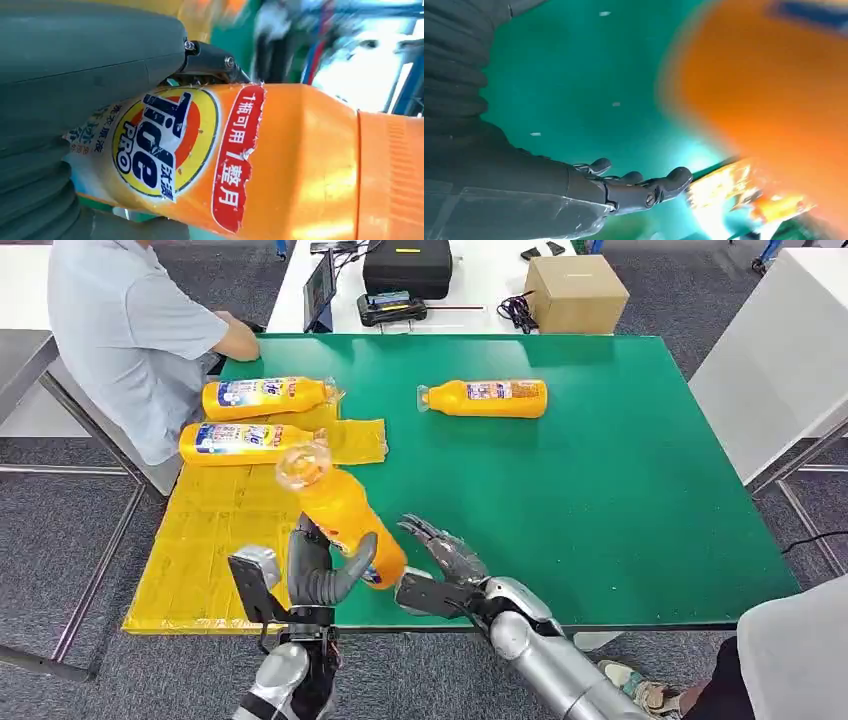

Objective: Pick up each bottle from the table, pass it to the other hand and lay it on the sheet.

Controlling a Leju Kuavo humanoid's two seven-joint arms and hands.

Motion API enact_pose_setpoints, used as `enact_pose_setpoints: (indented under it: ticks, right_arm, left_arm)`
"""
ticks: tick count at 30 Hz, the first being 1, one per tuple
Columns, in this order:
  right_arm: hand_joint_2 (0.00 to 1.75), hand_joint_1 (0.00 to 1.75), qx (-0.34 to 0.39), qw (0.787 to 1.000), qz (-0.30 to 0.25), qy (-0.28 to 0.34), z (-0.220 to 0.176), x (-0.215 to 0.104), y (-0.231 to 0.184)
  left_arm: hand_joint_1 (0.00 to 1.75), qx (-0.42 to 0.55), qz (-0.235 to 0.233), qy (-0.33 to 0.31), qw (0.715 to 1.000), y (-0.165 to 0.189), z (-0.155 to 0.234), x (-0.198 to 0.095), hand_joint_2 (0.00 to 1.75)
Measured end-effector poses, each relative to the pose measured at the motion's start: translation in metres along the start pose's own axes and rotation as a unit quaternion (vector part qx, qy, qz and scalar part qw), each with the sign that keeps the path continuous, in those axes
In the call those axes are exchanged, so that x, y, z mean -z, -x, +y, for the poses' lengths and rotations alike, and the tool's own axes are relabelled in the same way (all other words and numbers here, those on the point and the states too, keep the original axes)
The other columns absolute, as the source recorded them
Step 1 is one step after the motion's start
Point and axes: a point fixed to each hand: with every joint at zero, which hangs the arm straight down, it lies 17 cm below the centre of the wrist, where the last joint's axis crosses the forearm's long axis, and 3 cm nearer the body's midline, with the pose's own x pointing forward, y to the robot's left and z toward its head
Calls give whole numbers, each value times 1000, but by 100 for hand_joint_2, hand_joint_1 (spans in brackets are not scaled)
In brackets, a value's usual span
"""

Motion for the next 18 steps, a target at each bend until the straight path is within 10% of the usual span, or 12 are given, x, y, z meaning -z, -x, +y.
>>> enact_pose_setpoints:
  ticks: [7, 18]
  right_arm:
    - [175, 0, 0, 999, 8, 43, -20, -25, 9]
    - [175, 0, 21, 997, -1, 71, -45, -32, 10]
  left_arm:
    - [175, 378, -179, 49, 907, -29, -2, -5, 175]
    - [175, 558, -162, 19, 814, -11, 50, 17, 175]
